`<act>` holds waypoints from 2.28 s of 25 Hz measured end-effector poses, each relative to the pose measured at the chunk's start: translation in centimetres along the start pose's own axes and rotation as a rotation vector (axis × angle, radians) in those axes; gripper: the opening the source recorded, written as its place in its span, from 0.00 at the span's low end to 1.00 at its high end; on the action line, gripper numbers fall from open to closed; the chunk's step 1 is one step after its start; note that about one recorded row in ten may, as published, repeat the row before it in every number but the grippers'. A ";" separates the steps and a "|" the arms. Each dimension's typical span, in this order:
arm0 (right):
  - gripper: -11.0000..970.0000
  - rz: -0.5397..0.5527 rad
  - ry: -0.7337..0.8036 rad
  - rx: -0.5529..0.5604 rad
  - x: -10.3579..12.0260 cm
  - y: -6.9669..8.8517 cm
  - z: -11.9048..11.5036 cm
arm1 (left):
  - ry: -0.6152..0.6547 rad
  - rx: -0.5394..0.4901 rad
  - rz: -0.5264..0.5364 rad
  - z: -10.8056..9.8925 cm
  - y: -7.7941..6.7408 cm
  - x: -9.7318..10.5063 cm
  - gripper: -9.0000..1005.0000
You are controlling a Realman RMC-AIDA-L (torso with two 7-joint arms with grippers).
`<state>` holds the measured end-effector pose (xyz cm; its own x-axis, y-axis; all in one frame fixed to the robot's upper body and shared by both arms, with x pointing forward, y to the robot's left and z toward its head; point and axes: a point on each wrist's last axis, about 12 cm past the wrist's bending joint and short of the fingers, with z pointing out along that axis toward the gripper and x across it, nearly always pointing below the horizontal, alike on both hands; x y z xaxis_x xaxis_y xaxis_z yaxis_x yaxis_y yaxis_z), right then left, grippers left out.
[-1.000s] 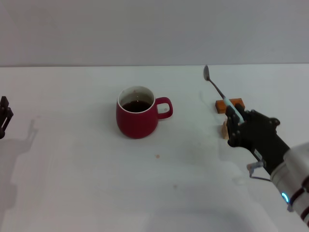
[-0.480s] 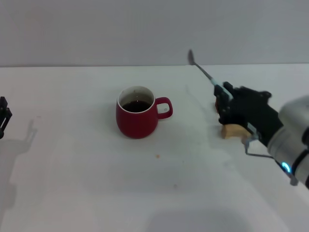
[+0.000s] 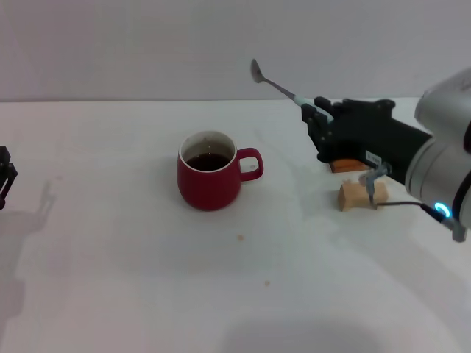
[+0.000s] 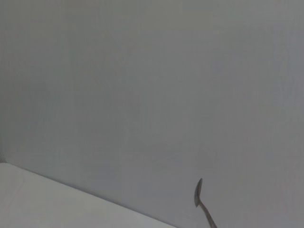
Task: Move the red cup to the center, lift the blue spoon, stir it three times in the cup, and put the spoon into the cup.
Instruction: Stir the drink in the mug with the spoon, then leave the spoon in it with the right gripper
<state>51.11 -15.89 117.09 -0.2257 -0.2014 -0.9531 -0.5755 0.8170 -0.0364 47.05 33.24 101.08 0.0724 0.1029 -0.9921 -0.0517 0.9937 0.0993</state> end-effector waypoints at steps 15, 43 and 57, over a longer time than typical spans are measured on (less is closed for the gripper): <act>0.14 -0.067 0.188 -0.106 -6.1 1.0 -0.1 | -0.004 0.001 0.000 0.3 -0.1 -0.1 0.85; 0.14 -0.278 0.476 -0.111 -11.0 1.3 1.6 | 0.000 0.001 0.001 0.4 -0.1 -0.1 0.85; 0.14 -0.311 0.555 -0.134 -11.7 1.6 3.5 | 0.008 -0.001 0.005 0.2 0.1 0.1 0.85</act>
<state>55.62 -10.31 127.13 -0.3841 -0.6964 -0.6062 -0.7647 0.6079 -0.2139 47.28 33.34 101.02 0.0639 0.1079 -0.9921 -0.0531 0.9931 0.1045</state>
